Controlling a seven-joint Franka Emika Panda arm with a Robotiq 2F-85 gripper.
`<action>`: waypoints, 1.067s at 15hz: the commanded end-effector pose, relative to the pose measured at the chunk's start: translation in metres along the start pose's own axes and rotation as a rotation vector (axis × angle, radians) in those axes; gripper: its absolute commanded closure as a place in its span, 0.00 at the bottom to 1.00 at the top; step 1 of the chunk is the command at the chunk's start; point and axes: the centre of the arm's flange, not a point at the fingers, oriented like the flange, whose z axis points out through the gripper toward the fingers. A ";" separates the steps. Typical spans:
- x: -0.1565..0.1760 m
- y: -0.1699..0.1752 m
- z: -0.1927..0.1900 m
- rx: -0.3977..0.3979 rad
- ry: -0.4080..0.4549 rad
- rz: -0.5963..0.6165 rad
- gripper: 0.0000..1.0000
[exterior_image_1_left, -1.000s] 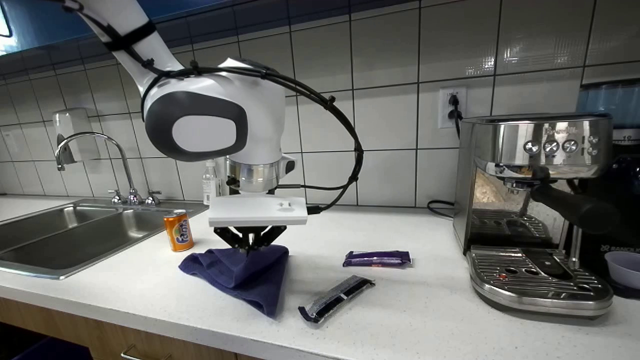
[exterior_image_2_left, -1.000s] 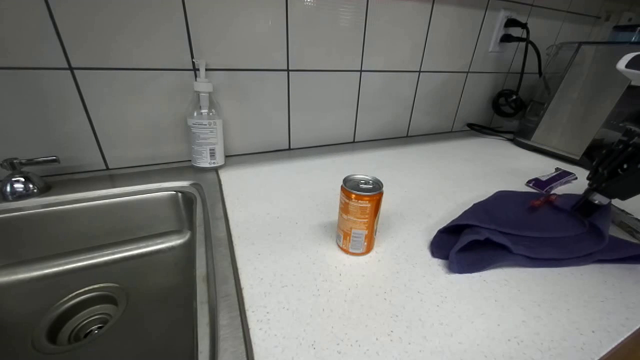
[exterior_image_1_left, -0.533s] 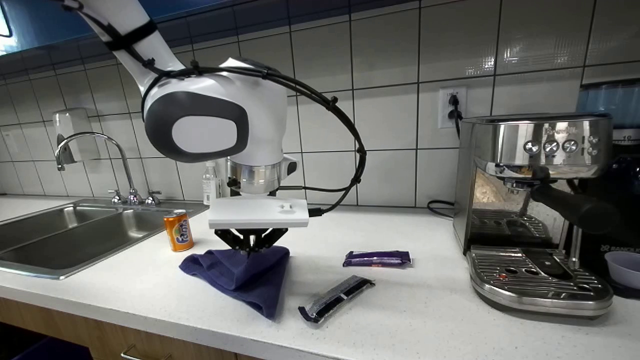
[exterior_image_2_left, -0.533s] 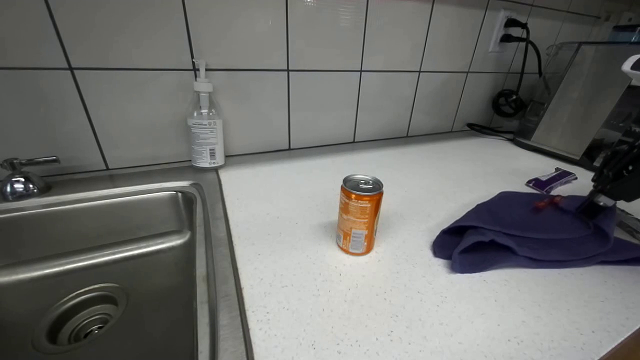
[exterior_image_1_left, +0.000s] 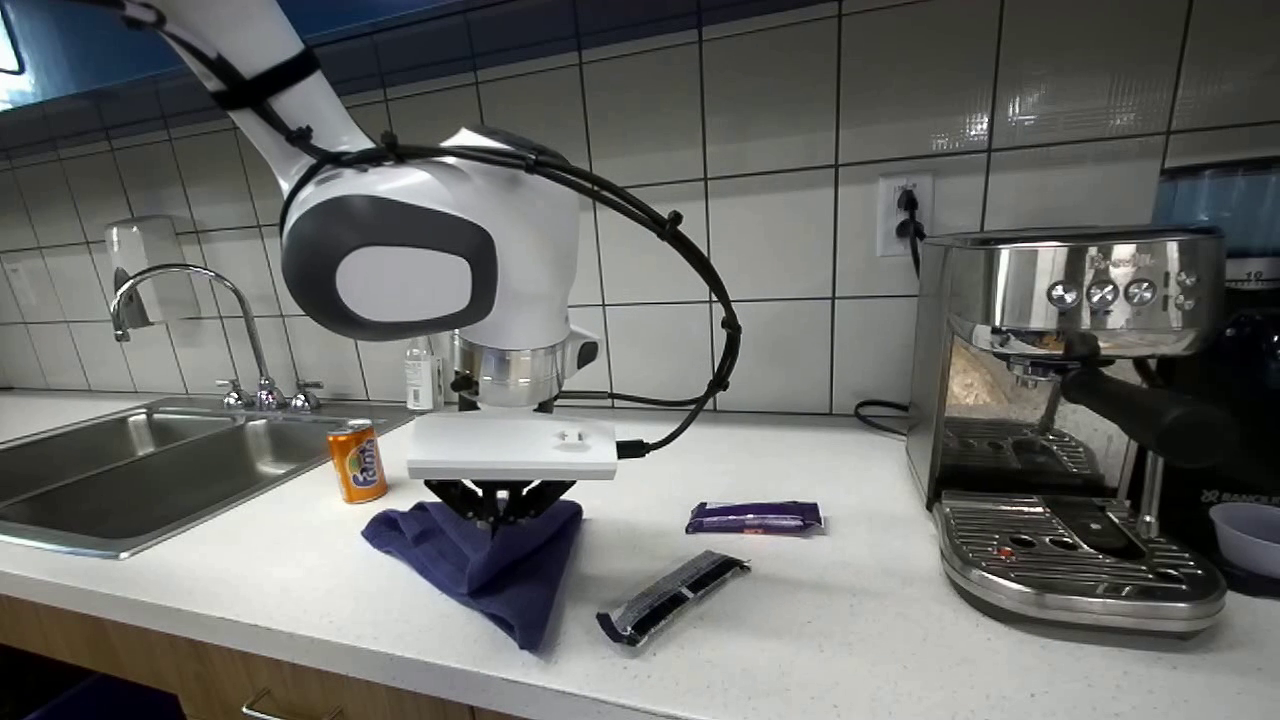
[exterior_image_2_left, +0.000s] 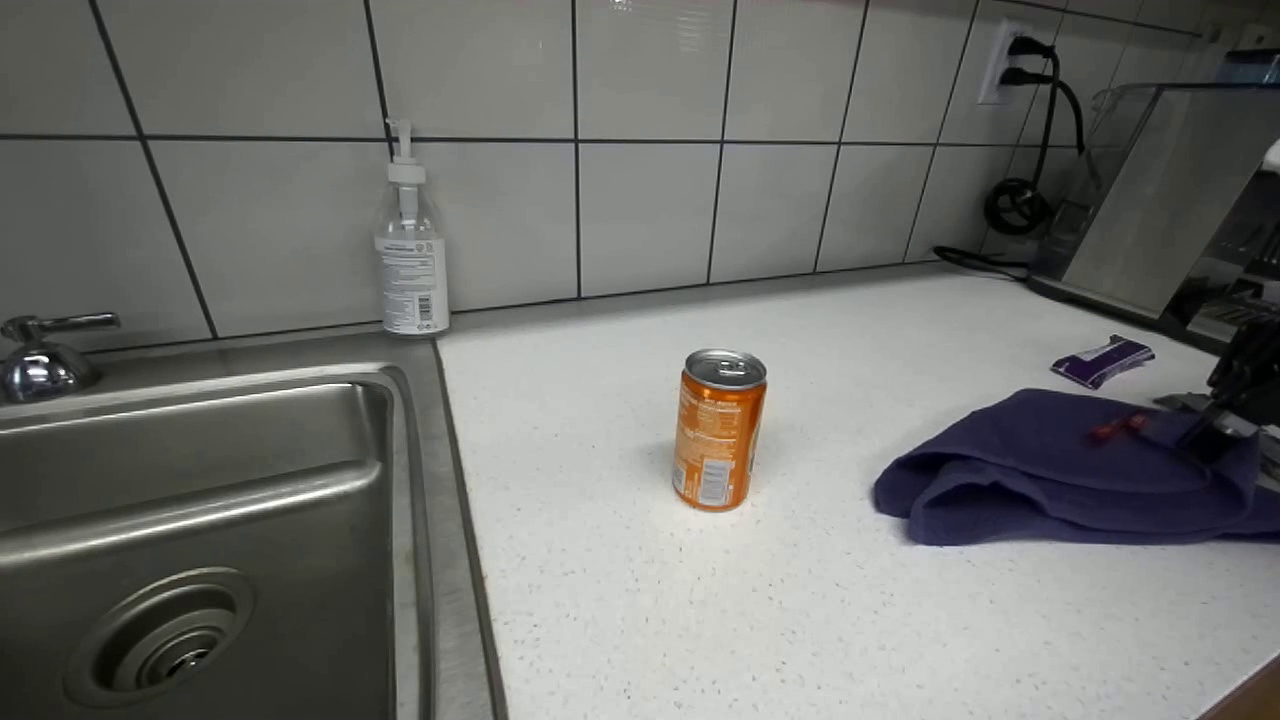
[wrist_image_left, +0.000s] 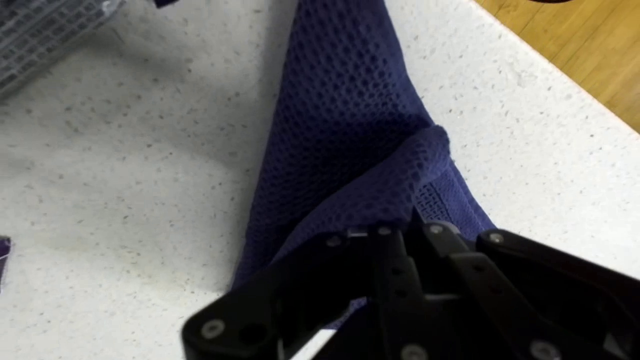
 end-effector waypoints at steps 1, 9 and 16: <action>-0.007 -0.003 -0.009 0.011 0.024 0.004 0.63; -0.004 -0.004 -0.015 0.005 0.039 0.004 0.03; -0.001 -0.004 -0.019 0.000 0.047 0.001 0.00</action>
